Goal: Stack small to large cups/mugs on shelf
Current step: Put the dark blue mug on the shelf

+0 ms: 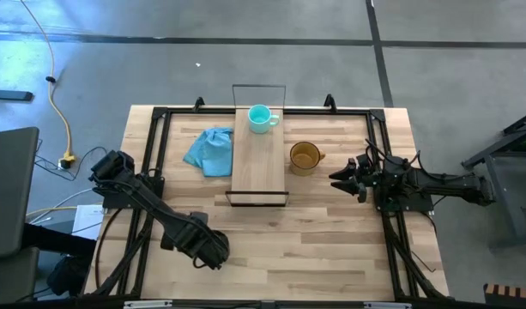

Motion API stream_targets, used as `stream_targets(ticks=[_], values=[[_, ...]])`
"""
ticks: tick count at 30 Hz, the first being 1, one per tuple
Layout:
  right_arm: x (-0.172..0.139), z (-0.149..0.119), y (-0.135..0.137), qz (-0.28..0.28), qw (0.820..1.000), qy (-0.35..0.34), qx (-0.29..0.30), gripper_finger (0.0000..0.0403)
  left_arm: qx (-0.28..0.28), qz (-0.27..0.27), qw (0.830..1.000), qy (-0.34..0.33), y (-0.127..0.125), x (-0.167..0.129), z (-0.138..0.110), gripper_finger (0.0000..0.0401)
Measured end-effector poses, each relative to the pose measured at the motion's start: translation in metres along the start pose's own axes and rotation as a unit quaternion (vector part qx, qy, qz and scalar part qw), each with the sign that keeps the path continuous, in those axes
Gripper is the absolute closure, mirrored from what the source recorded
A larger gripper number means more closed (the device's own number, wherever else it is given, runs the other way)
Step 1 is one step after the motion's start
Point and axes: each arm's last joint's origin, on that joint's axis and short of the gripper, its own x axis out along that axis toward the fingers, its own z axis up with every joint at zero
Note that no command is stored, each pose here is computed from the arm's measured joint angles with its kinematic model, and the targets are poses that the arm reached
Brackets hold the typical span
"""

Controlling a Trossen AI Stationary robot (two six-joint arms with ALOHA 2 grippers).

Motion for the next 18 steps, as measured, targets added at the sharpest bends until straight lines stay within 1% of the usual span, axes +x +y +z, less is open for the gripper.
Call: stream_targets(ticks=[9,18], values=[[0.0,0.0,0.0,0.0,1.0,0.0,0.008,0.0208,-0.022,-0.017,0.999,0.019,-0.003,0.018,0.0,0.0272],[0.0,0.0,0.0,0.0,1.0,0.0,0.008,0.0208,-0.016,-0.044,0.998,0.04,-0.006,0.036,0.0,0.0272]])
